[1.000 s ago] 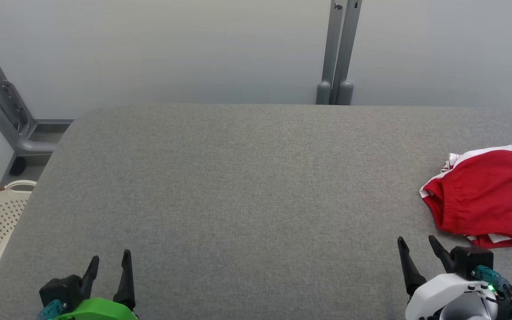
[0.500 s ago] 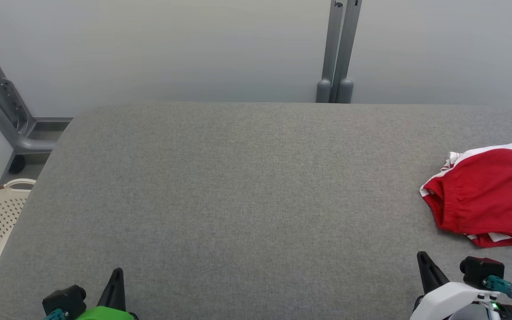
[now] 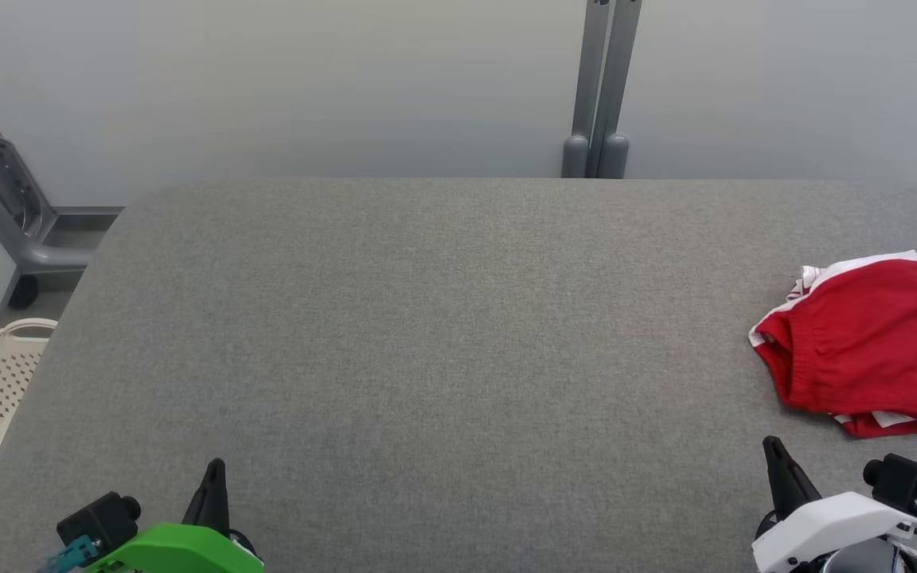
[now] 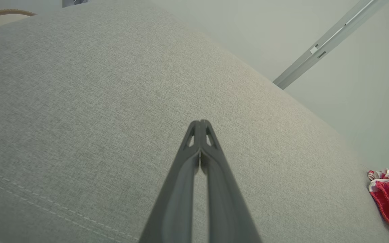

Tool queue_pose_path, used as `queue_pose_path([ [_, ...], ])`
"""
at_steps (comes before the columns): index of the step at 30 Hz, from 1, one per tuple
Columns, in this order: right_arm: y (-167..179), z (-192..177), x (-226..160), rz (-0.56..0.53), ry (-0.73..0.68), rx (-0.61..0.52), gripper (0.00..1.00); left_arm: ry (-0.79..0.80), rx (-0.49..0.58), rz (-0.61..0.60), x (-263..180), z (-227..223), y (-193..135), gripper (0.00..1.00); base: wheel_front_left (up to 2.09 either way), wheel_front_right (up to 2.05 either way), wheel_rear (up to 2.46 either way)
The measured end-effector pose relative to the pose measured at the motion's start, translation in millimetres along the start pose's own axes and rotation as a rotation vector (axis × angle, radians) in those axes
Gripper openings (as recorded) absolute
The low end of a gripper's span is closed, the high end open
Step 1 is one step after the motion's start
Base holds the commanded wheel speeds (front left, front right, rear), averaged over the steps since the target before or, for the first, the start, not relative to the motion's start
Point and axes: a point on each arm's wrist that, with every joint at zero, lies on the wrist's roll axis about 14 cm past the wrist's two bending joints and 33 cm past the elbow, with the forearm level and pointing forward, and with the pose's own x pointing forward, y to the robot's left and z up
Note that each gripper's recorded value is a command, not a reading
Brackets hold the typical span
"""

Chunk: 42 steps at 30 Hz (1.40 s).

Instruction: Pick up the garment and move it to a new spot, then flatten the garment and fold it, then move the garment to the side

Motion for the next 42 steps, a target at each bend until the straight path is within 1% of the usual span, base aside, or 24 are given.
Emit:
queue_pose_path([
  [16, -8.3, 13.1, 0.7, -0.019, -0.042, 0.248, 0.0, 0.003, -0.218, -0.032, 12.6, 8.2, -15.7, 0.0, 0.0, 0.0, 0.0],
  [31, -14.5, 25.7, 1.9, -0.021, -0.085, 0.444, 0.0, 0.01, -0.388, -0.066, 22.0, 14.0, -28.8, 0.0, 0.0, 0.0, 0.0],
  [42, -19.6, 32.2, 1.3, -0.021, -0.11, 0.569, 0.0, 0.015, -0.491, -0.096, 28.1, 18.8, -38.0, 0.0, 0.0, 0.0, 0.0],
])
